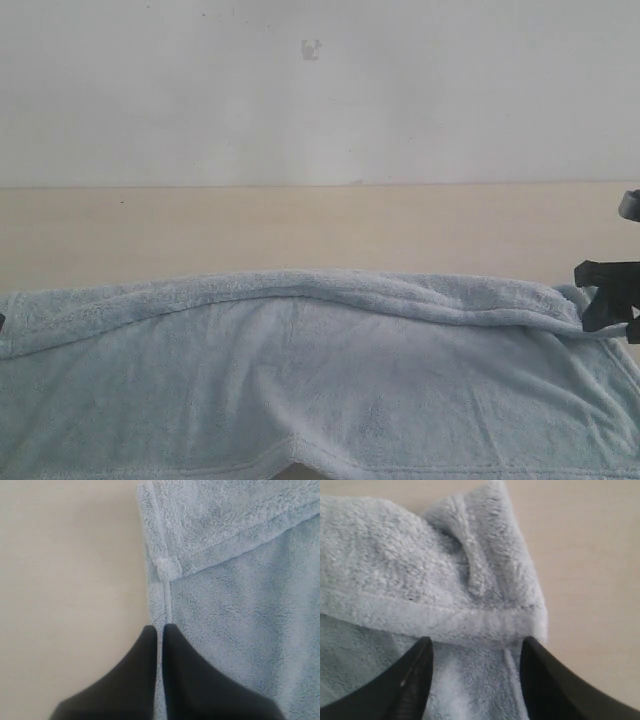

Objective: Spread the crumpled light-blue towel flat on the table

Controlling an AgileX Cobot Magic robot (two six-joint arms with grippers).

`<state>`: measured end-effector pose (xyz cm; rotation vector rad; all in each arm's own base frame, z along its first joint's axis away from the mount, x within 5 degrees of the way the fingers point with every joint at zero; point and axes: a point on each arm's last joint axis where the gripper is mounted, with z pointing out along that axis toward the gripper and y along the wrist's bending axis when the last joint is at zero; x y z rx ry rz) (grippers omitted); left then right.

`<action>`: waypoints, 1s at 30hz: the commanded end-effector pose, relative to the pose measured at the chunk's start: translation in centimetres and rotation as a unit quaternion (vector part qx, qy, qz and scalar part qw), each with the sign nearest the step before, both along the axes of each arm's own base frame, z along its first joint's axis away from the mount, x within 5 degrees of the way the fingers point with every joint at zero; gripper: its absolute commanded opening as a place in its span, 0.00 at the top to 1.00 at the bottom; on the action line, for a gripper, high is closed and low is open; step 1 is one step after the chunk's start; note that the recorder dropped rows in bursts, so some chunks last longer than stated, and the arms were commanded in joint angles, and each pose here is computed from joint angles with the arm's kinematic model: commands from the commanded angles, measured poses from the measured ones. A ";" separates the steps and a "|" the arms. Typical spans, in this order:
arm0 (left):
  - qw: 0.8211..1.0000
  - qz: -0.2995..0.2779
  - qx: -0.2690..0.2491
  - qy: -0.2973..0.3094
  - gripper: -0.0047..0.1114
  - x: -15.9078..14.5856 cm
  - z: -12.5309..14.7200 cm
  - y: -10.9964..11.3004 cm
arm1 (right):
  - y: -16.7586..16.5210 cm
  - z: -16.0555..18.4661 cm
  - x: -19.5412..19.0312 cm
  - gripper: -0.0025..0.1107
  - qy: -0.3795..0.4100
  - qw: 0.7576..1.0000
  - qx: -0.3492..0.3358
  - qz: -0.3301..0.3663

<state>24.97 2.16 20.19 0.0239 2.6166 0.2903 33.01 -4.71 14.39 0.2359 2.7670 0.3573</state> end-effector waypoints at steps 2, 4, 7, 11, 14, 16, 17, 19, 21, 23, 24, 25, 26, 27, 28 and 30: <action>1.000 0.013 -0.010 -0.004 0.93 0.0 0.2 0.0 | -0.2 -1.1 0.4 0.52 -0.002 0.999 0.031 -0.008; 1.000 0.013 -0.010 -0.004 0.93 0.0 0.2 0.0 | -0.3 -1.4 0.5 0.52 -0.002 1.000 0.027 -0.007; 1.000 0.011 -0.009 -0.003 0.93 0.0 0.2 0.0 | -0.4 -1.3 0.6 0.52 -0.010 1.000 0.019 -0.004; 1.000 0.011 -0.009 -0.003 0.93 0.0 0.2 0.0 | -0.3 -0.8 0.4 0.52 -0.013 1.000 0.019 0.013; 1.000 0.011 -0.009 -0.003 0.93 0.0 0.2 0.0 | -1.1 0.4 0.2 0.52 -0.030 0.999 0.012 0.004; 1.000 0.010 -0.010 -0.006 0.93 0.1 0.2 0.0 | -2.7 1.5 -0.5 0.52 -0.037 0.999 0.009 -0.007; 1.000 0.009 -0.010 -0.008 0.93 0.1 0.2 0.0 | -3.2 1.6 -0.8 0.52 -0.033 0.999 0.014 -0.012; 1.000 0.011 -0.016 -0.013 0.93 0.2 0.3 -0.1 | -3.8 1.2 -1.1 0.52 -0.022 0.999 0.033 -0.026; 1.000 0.012 -0.017 -0.013 0.93 0.1 0.2 -0.1 | -3.5 0.7 -0.9 0.52 -0.023 0.999 0.042 -0.016; 1.000 0.012 -0.017 -0.013 0.93 0.1 0.2 -0.1 | -3.2 -0.4 -0.7 0.52 -0.008 0.999 0.049 -0.011; 1.000 0.012 -0.017 -0.013 0.93 0.1 0.2 -0.1 | -3.1 -0.9 -0.7 0.52 -0.003 0.999 0.049 -0.010; 1.000 0.012 -0.017 -0.013 0.93 0.1 0.2 -0.1 | -3.2 -1.1 -0.6 0.52 -0.004 0.999 0.052 -0.014; 1.000 0.012 -0.017 -0.013 0.93 0.1 0.2 -0.1 | -3.1 -1.6 -0.3 0.52 -0.011 0.998 0.054 -0.011; 1.000 0.012 -0.017 -0.013 0.93 0.1 0.2 -0.1 | -3.1 -1.6 -0.2 0.53 -0.017 0.998 0.057 -0.010; 1.000 0.012 -0.017 -0.013 0.93 0.1 0.2 -0.1 | -3.1 -1.7 0.0 0.53 -0.023 0.998 0.064 -0.015; 1.000 0.011 -0.017 -0.013 0.93 0.2 0.3 -0.1 | -3.1 -2.5 0.1 0.53 -0.017 0.997 0.069 -0.016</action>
